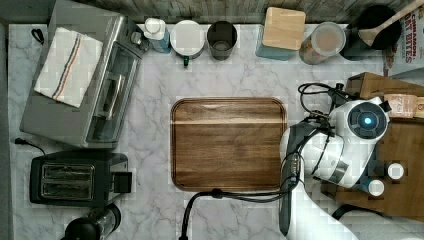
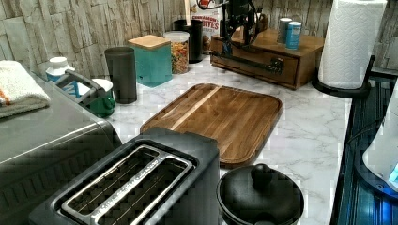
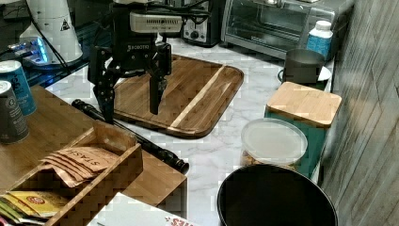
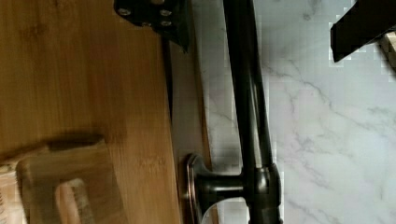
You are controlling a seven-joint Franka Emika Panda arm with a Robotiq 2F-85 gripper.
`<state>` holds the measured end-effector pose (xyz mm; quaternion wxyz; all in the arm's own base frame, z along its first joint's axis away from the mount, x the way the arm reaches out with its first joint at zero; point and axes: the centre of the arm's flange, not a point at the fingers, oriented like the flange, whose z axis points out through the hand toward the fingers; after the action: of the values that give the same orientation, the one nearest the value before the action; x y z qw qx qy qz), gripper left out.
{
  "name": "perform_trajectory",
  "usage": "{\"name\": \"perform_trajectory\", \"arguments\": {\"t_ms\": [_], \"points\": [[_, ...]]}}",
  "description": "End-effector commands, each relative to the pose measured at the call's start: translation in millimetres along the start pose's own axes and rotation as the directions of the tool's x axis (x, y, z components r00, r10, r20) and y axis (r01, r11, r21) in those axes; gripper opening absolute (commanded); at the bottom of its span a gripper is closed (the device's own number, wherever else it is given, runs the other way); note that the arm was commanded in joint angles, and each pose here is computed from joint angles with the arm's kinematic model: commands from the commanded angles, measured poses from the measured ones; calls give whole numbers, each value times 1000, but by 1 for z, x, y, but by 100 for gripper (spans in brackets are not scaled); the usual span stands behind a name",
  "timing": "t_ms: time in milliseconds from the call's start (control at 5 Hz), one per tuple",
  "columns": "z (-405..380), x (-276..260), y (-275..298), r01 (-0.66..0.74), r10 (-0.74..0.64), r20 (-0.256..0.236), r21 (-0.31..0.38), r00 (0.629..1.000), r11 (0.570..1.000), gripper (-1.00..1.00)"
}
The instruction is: Open the drawer.
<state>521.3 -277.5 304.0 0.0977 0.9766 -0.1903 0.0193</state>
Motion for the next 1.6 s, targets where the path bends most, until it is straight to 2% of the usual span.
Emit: {"name": "perform_trajectory", "arguments": {"t_ms": [200,600,1000,1200,1400,1600], "points": [[47,-11,-3,50,-49,-26,28,998,998,100],[67,-10,-5,42,-41,-8,48,999,998,100],[75,-5,0,85,-84,-22,46,996,995,100],[63,-2,-12,89,-88,-37,51,995,995,100],[41,0,-35,85,-83,-23,71,996,994,100],[22,-5,-60,120,-114,-65,104,991,987,100]]}}
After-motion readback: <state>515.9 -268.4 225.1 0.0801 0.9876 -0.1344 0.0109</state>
